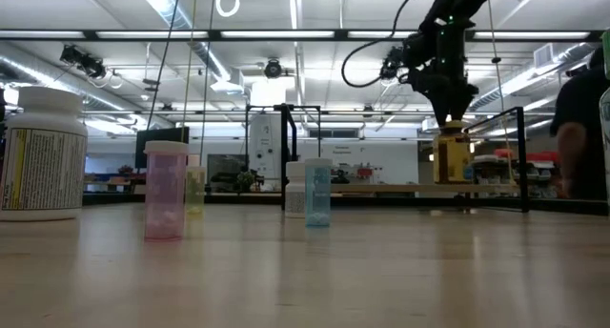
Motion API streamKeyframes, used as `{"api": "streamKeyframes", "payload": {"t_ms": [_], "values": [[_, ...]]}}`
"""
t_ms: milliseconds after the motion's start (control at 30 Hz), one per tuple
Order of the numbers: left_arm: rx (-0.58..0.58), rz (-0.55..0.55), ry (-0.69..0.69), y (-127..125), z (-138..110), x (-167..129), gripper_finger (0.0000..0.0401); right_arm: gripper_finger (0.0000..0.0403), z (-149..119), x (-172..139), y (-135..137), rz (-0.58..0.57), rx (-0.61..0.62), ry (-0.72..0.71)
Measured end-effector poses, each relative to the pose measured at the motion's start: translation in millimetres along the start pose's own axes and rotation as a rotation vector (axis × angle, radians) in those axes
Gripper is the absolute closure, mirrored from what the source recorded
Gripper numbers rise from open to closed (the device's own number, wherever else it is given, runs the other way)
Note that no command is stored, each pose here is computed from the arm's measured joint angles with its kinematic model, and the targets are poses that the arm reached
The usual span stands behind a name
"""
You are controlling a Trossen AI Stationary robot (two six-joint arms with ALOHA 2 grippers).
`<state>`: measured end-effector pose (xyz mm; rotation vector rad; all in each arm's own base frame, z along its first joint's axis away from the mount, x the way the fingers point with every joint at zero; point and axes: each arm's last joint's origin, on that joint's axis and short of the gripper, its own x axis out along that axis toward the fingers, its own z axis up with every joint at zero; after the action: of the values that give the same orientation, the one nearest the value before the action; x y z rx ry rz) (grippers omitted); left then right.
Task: Pick and place medicine bottles onto shelf by color
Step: Put the large yellow pill bottle on the shelf, then put the large white pill bottle on the shelf
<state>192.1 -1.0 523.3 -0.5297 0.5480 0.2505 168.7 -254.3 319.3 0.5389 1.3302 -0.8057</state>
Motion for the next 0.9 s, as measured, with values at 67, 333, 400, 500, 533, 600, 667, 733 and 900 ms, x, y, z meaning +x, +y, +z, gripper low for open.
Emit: {"api": "streamKeyframes", "payload": {"t_ms": [67,333,400,500,533,600,667,733,900], "values": [[0.0,0.0,0.0,0.0,0.0,0.0,0.0202,0.007,2.1,-8.6,-1.4,-0.019,-0.006,-0.023],[0.001,0.0,0.0,0.0,0.0,0.0,0.0206,0.0042,3.5,-51.8,1.9,0.006,0.025,-0.09],[0.014,0.0,0.0,0.0,0.0,0.0,0.0206,0.0043,1.9,-61.2,10.7,0.061,0.031,-0.091],[0.042,0.001,0.0,0.2,0.1,0.0,0.0207,0.0045,-1.9,-72.6,30.1,0.15,-0.001,-0.076],[0.045,0.002,0.0,0.2,0.0,0.0,0.0207,0.0045,-3.5,-75.7,37.9,0.164,-0.022,-0.068],[0.046,0.008,0.011,0.9,-1.0,0.0,0.0209,0.0046,-6.3,-80.3,54.5,0.183,-0.061,-0.059],[0.051,0.033,0.05,3.4,-4.7,-0.2,0.0209,0.0045,-9.0,-85.3,71.3,0.214,-0.089,-0.073],[0.057,0.074,0.116,7.6,-10.9,-0.9,0.0209,0.0045,-15.7,-91.7,86.6,0.24,-0.103,-0.075],[-0.011,0.085,0.235,10.7,-20.0,6.1,0.0209,0.0045,-30.8,-104.2,117.7,0.289,-0.127,-0.082]]}}
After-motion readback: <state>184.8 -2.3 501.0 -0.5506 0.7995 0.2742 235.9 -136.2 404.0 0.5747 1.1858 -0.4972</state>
